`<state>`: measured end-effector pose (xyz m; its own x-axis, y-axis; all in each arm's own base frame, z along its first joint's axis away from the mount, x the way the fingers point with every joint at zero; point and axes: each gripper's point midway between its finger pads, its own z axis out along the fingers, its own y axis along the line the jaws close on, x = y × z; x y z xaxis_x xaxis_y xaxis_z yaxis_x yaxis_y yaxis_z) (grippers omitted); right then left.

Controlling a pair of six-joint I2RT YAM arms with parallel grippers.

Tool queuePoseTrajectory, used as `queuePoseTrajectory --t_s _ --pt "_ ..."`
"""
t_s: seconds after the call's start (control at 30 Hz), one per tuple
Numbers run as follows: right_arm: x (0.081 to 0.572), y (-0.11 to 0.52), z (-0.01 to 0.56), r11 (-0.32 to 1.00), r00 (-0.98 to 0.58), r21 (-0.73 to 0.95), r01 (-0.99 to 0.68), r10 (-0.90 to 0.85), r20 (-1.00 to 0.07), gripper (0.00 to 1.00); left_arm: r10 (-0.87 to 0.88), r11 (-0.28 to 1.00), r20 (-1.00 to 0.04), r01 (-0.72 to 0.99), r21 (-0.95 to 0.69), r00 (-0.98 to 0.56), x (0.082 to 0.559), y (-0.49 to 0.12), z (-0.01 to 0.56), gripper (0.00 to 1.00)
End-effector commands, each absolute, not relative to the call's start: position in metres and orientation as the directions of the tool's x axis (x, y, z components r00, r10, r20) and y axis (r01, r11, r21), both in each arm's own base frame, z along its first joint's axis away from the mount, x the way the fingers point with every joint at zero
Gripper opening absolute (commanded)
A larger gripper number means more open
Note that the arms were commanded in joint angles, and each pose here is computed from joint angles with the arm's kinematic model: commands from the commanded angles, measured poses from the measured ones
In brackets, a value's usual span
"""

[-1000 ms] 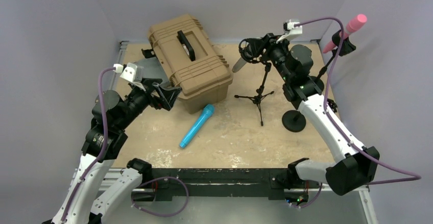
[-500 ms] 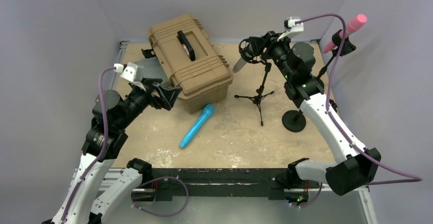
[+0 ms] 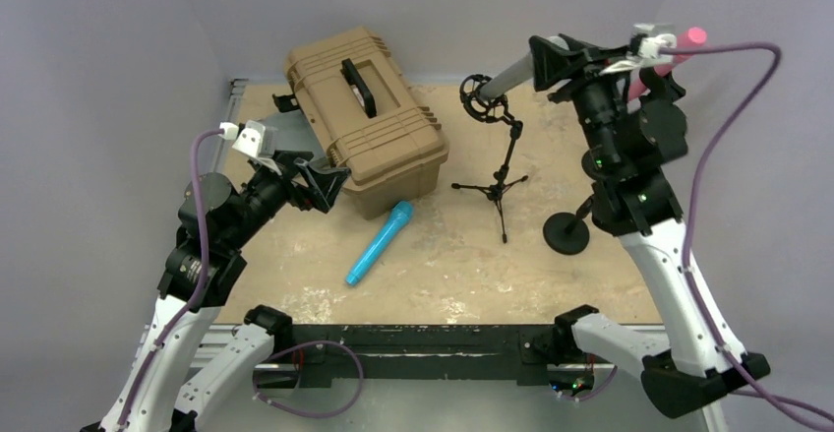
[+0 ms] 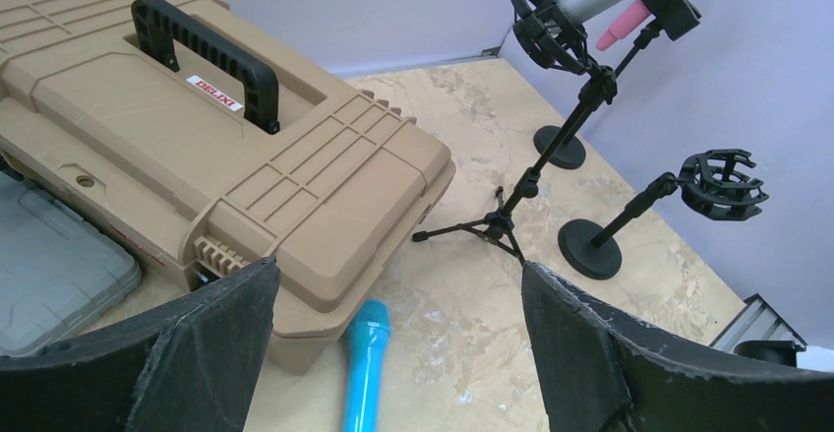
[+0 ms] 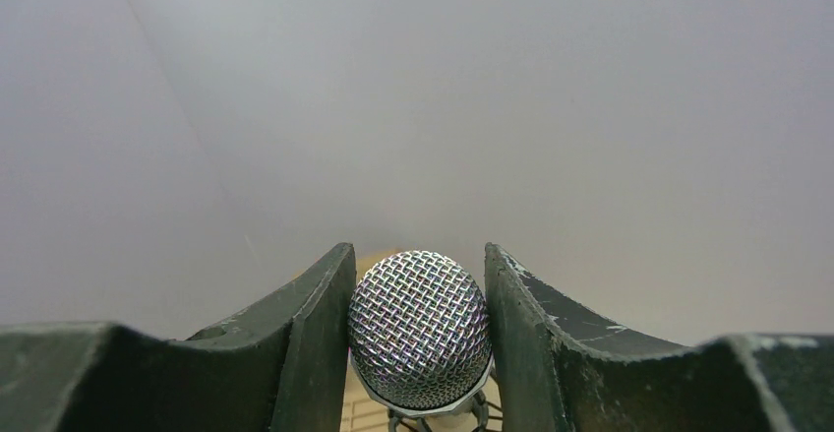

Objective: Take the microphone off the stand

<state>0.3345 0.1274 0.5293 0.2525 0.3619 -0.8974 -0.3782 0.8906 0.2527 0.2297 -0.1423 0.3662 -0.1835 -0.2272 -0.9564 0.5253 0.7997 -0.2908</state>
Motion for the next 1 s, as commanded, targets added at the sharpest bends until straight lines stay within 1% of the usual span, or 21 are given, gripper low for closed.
queuePoseTrajectory --t_s 0.0,0.13,0.27,0.3,0.4,0.5,0.63,0.73,0.77,0.87,0.97 --pt "0.285 0.097 0.593 0.894 0.441 0.247 -0.374 0.406 -0.801 0.0 -0.256 0.781 -0.955 0.552 -0.294 -0.146 0.227 -0.146 0.385 0.91" --pt "0.268 0.102 0.599 0.868 0.434 0.241 -0.434 0.436 -0.788 0.0 -0.255 0.781 -0.956 0.551 -0.293 -0.147 0.227 -0.146 0.385 0.91" --pt "0.26 0.137 0.591 0.782 0.334 0.203 -0.589 0.465 -0.82 0.0 -0.256 0.781 -0.956 0.551 -0.294 -0.147 0.227 -0.146 0.385 0.9" --pt "0.257 0.149 0.586 0.743 0.294 0.194 -0.64 0.47 -0.832 0.0 -0.255 0.781 -0.955 0.551 -0.294 -0.148 0.228 -0.146 0.385 0.9" --pt "0.245 0.193 0.56 0.561 0.128 0.176 -0.809 0.46 -0.879 0.0 -0.255 0.78 -0.955 0.552 -0.295 -0.149 0.228 -0.146 0.385 0.91" --pt "0.237 0.226 0.524 0.386 -0.068 0.256 -0.886 0.439 -0.896 0.0 -0.257 0.782 -0.955 0.549 -0.296 -0.148 0.227 -0.145 0.385 0.9" --pt "0.229 0.268 0.474 0.312 -0.227 0.368 -0.876 0.407 -0.885 0.0 -0.26 0.791 -0.955 0.536 -0.294 -0.14 0.227 -0.142 0.386 0.9" --pt "0.215 0.308 0.433 0.237 -0.354 0.455 -0.858 0.369 -0.859 0.0 -0.26 0.793 -0.955 0.533 -0.294 -0.14 0.227 -0.142 0.386 0.9" --pt "0.215 0.317 0.419 0.231 -0.391 0.489 -0.841 0.364 -0.845 0.0 -0.26 0.794 -0.955 0.532 -0.295 -0.141 0.228 -0.141 0.386 0.9" --pt "0.217 0.33 0.377 0.247 -0.495 0.614 -0.75 0.406 -0.768 0.0 -0.257 0.801 -0.957 0.523 -0.291 -0.138 0.229 -0.14 0.385 0.9" --pt "0.216 0.339 0.335 0.206 -0.617 0.74 -0.641 0.435 -0.656 0.0 -0.255 0.805 -0.957 0.517 -0.29 -0.139 0.23 -0.139 0.384 0.9"
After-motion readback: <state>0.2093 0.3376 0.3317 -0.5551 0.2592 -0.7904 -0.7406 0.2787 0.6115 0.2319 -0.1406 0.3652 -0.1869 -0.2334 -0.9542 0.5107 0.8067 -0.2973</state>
